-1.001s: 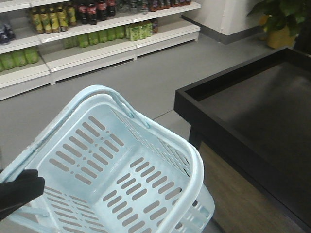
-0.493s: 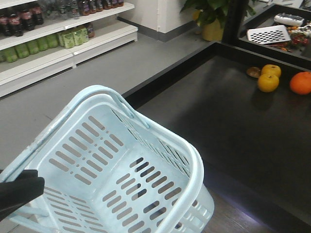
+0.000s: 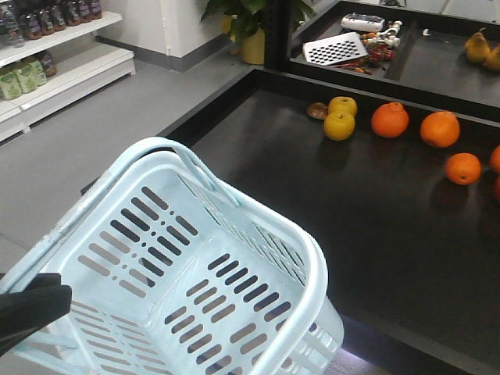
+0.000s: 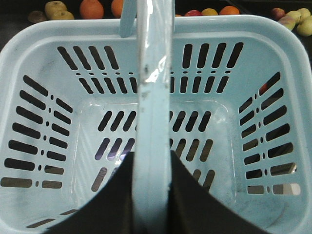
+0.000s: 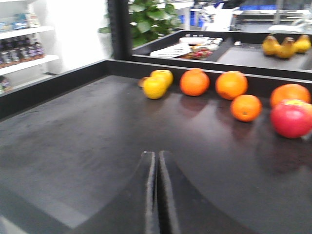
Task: Pick three apples into basket with both arms
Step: 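Drive the base toward the apple and orange table carrying the basket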
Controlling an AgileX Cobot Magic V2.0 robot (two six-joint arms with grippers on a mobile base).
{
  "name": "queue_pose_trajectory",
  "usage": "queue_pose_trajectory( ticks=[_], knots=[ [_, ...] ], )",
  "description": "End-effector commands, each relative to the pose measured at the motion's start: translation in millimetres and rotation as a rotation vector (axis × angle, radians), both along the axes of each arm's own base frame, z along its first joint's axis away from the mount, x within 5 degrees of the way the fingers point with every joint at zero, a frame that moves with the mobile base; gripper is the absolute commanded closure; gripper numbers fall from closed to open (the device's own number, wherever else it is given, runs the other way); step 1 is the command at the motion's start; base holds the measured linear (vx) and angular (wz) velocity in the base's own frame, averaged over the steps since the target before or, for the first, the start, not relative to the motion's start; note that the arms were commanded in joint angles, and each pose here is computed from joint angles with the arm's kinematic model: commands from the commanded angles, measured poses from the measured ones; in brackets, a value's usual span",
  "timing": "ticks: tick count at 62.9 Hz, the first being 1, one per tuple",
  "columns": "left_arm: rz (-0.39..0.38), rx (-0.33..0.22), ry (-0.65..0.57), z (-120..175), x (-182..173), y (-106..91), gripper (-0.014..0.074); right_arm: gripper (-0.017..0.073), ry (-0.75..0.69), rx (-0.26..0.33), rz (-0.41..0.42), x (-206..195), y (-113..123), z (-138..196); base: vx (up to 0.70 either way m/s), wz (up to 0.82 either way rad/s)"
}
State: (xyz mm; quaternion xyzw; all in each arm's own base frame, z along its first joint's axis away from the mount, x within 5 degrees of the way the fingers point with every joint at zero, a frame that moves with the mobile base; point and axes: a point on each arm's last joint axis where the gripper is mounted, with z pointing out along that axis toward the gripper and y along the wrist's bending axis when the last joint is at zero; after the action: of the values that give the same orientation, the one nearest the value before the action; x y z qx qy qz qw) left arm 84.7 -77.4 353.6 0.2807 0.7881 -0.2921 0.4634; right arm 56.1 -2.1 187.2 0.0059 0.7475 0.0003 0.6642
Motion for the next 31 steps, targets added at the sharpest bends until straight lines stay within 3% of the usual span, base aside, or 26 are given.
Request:
queue_pose_trajectory(
  ticks=[1,31],
  knots=[
    [0.035,-0.105,-0.053,17.5,0.7,-0.5,0.06,0.0564,-0.072,-0.018,0.012,0.0,1.1,3.0,0.08,-0.39],
    [0.035,-0.105,-0.053,17.5,0.7,-0.5,0.06,0.0564,-0.07,-0.019,0.011,0.0,1.1,2.8,0.06,-0.27]
  ],
)
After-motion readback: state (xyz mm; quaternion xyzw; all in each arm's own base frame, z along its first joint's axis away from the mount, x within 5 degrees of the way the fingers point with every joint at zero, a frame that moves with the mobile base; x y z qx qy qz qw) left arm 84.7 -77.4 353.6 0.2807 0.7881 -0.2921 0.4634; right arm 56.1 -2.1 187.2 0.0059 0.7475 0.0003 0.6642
